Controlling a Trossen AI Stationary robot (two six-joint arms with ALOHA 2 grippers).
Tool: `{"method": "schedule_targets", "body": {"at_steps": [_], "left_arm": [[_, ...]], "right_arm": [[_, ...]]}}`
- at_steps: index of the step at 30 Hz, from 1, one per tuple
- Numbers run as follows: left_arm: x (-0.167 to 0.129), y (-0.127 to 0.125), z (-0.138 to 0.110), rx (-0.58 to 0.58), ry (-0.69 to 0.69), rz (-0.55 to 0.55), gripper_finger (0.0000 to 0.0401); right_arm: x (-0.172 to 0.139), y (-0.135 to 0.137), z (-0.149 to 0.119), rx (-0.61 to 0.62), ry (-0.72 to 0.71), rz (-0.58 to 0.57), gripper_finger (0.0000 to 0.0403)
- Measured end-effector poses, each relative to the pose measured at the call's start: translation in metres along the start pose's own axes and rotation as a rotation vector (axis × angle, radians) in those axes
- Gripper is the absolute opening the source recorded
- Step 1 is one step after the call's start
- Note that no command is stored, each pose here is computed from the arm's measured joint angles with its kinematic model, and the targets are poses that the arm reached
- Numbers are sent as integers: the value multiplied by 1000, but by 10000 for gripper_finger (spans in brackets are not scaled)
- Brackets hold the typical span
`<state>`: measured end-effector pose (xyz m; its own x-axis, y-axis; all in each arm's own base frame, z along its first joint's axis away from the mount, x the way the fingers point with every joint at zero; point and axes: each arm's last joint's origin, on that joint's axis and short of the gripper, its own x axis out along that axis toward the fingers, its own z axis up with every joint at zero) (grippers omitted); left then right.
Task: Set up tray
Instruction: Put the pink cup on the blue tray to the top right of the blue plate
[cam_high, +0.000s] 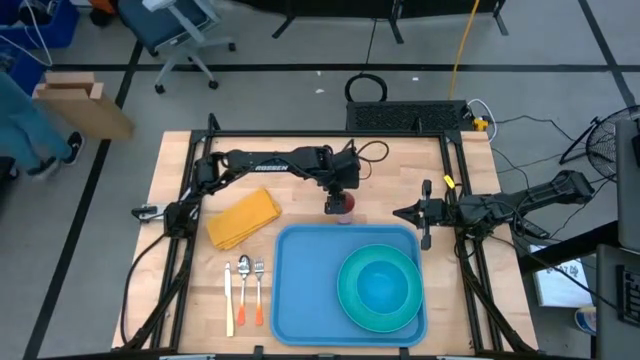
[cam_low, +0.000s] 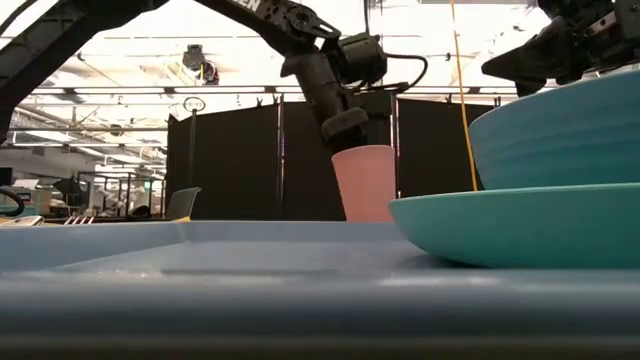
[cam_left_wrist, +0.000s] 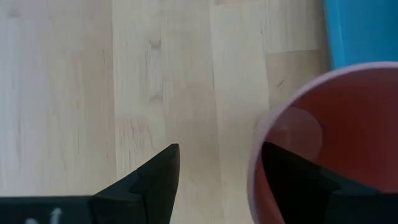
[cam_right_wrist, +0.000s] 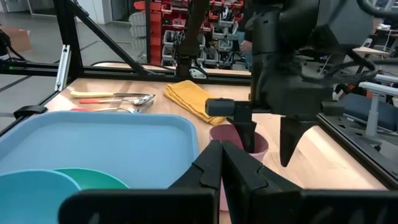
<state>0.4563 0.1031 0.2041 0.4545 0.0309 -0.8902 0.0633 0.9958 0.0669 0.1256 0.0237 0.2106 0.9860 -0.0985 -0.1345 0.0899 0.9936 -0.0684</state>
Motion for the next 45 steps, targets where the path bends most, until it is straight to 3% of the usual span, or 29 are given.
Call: {"method": "schedule_targets", "body": {"at_steps": [3,9,11,16,19,23,28,36,45], "left_arm": [[-3,-1,1,4,-7,5,190],[-7,-3,6,15,-54,9,36],[-8,-4,9,21,-75,5,15],[-18,-9,16,57,-84,12,7],[-42,-15,27,69,-103,5,7],[-81,-34,41,125,-68,-33,5],[-100,-68,50,214,-63,-137,4],[-75,-128,45,330,-38,-204,3],[-57,-129,31,271,56,-144,3]], "right_arm": [[0,0,0,-4,0,0,0],[0,0,0,-6,0,0,0],[0,0,0,-5,-1,-1,0],[0,0,0,-5,-1,-1,0],[0,0,0,-5,-1,-1,0],[0,0,0,-5,-1,-1,0],[0,0,0,-6,1,-1,0],[0,0,-2,13,23,0,0],[0,0,-2,23,24,1,0]]}}
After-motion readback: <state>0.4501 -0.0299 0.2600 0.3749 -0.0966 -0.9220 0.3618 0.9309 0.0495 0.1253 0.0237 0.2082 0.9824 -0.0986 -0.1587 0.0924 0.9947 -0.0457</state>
